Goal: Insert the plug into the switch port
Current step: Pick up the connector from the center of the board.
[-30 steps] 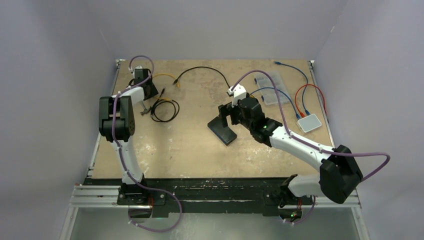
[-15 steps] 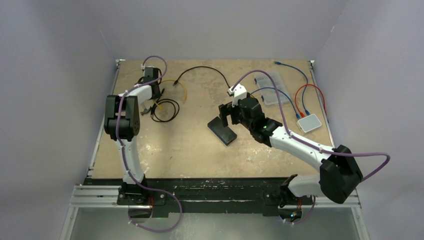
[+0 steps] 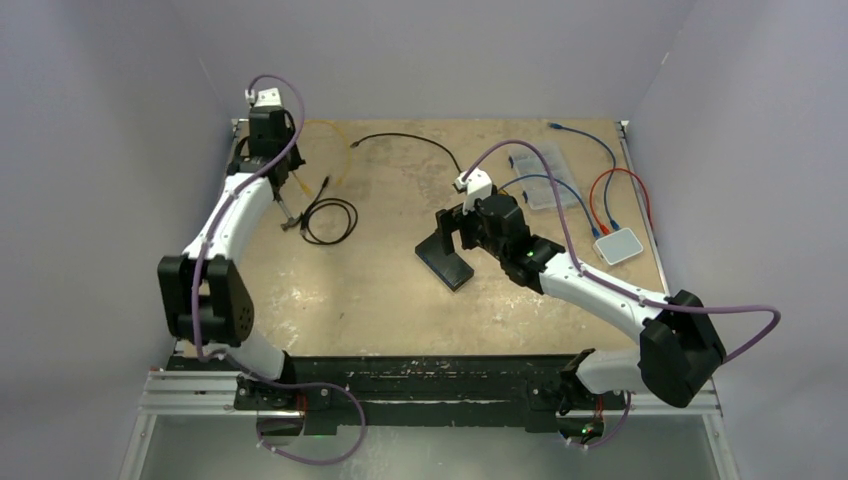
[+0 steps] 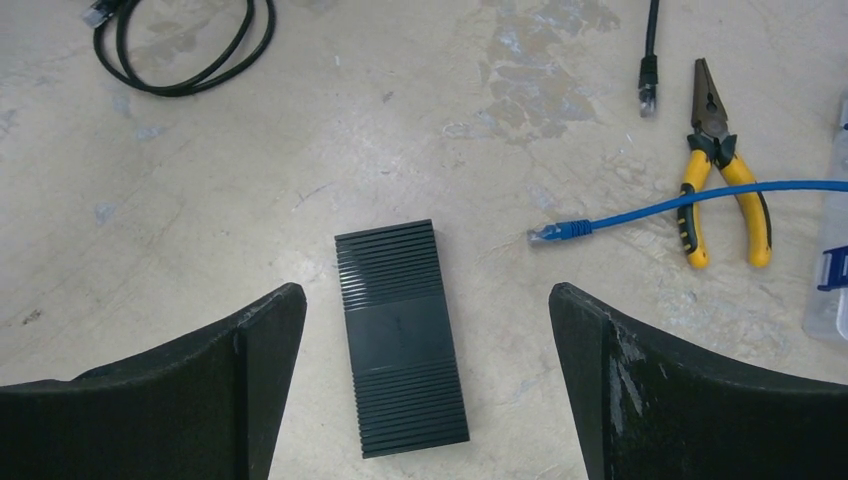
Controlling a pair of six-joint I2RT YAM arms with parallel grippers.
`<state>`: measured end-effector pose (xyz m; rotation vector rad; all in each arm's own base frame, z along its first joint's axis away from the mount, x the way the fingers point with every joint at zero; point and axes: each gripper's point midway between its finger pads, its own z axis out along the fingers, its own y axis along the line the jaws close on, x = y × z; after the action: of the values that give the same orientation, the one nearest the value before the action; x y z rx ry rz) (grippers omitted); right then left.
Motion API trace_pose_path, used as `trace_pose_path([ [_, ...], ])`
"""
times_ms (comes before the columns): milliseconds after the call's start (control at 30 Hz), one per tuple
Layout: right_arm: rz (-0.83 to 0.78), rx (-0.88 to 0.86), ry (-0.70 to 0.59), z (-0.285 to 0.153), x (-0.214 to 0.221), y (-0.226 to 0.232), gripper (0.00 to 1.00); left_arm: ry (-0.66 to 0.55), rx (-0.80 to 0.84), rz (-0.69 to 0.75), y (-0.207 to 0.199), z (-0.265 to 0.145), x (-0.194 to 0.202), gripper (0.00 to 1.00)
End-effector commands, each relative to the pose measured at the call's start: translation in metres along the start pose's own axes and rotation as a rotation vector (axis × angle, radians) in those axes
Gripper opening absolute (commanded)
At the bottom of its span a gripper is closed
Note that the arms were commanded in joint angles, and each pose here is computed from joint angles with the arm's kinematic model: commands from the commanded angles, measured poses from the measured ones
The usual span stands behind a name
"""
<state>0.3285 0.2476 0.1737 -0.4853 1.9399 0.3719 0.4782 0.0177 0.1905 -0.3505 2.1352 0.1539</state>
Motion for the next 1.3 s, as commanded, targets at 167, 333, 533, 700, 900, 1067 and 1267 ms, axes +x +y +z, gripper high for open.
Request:
trace_pose_path([
  [167,0.026,-0.159,-0.056,0.007,-0.017,0.031,0.92,0.026,0.264,-0.132,-0.02,-0.095,0.046,0.0],
  [333,0.089,-0.316,-0.063,0.009,-0.009,0.061,0.89,0.027,0.368,-0.25,-0.025,-0.125,0.088,0.0],
  [533,0.133,-0.541,-0.153,-0.011,-0.012,0.112,0.85,0.007,0.378,-0.326,-0.02,-0.141,0.11,0.0],
  [700,0.054,-0.622,-0.237,-0.024,-0.023,0.166,0.85,0.011,0.387,-0.373,-0.019,-0.143,0.123,0.0],
  [900,-0.07,-0.62,-0.328,-0.027,-0.033,0.212,0.85,0.036,0.405,-0.385,-0.026,-0.144,0.133,0.0],
  [1067,-0.202,-0.525,-0.354,-0.012,-0.02,0.241,0.84,0.038,0.411,-0.382,-0.029,-0.145,0.134,0.0],
  [1267,-0.299,-0.414,-0.359,0.005,-0.011,0.264,0.82,0.042,0.417,-0.377,-0.032,-0.145,0.135,0.0],
])
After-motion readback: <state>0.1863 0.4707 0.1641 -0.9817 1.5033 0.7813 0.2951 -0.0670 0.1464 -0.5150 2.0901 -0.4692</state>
